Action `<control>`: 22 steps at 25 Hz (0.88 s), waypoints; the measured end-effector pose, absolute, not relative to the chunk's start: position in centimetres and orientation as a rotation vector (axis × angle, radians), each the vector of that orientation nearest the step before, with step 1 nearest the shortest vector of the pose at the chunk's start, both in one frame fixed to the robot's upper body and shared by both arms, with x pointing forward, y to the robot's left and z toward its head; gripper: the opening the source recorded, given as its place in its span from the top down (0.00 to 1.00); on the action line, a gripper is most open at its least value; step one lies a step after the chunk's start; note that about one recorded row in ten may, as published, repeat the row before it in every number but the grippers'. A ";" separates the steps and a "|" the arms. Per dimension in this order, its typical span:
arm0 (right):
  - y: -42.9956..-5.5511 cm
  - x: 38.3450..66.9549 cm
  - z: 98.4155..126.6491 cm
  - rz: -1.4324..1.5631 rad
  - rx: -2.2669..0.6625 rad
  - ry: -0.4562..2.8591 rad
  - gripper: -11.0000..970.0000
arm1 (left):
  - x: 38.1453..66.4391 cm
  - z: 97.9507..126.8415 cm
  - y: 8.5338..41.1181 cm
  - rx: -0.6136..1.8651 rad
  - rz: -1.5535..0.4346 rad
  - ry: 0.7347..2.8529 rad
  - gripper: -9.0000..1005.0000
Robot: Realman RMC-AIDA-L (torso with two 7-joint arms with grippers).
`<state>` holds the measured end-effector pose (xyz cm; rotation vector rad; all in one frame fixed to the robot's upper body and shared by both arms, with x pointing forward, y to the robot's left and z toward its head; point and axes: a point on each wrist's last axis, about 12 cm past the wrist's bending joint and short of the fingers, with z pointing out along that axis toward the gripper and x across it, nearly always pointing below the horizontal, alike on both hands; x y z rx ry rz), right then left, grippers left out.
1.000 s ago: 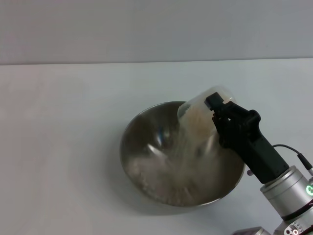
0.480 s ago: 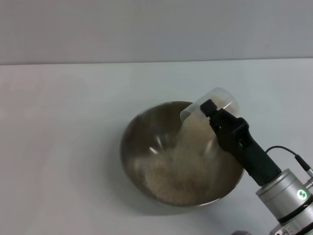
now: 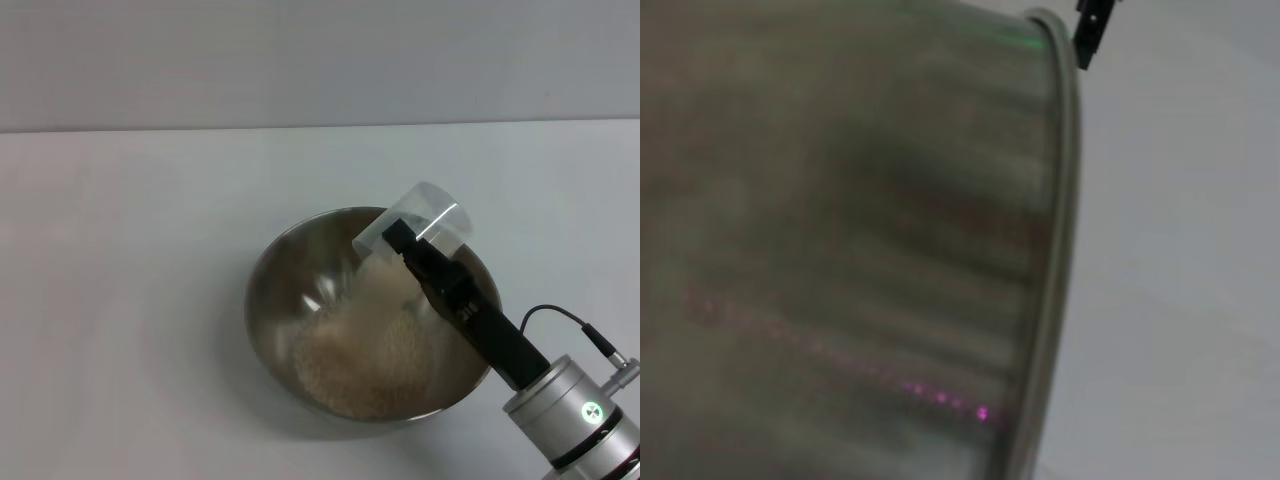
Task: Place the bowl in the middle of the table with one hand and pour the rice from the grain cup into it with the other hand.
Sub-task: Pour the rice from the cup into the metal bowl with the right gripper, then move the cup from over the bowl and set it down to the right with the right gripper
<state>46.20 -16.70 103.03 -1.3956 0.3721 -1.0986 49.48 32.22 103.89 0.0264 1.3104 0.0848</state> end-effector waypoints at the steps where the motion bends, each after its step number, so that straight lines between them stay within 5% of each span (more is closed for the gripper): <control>1: -16.6 46.2 103.0 -1.108 -1.401 0.361 0.97 | 49.5 103.9 32.2 0.026 0.085 1.311 0.15; 22: -16.3 46.0 102.4 -1.303 -1.529 0.186 0.96 | 49.4 103.9 32.3 0.024 0.086 1.312 0.15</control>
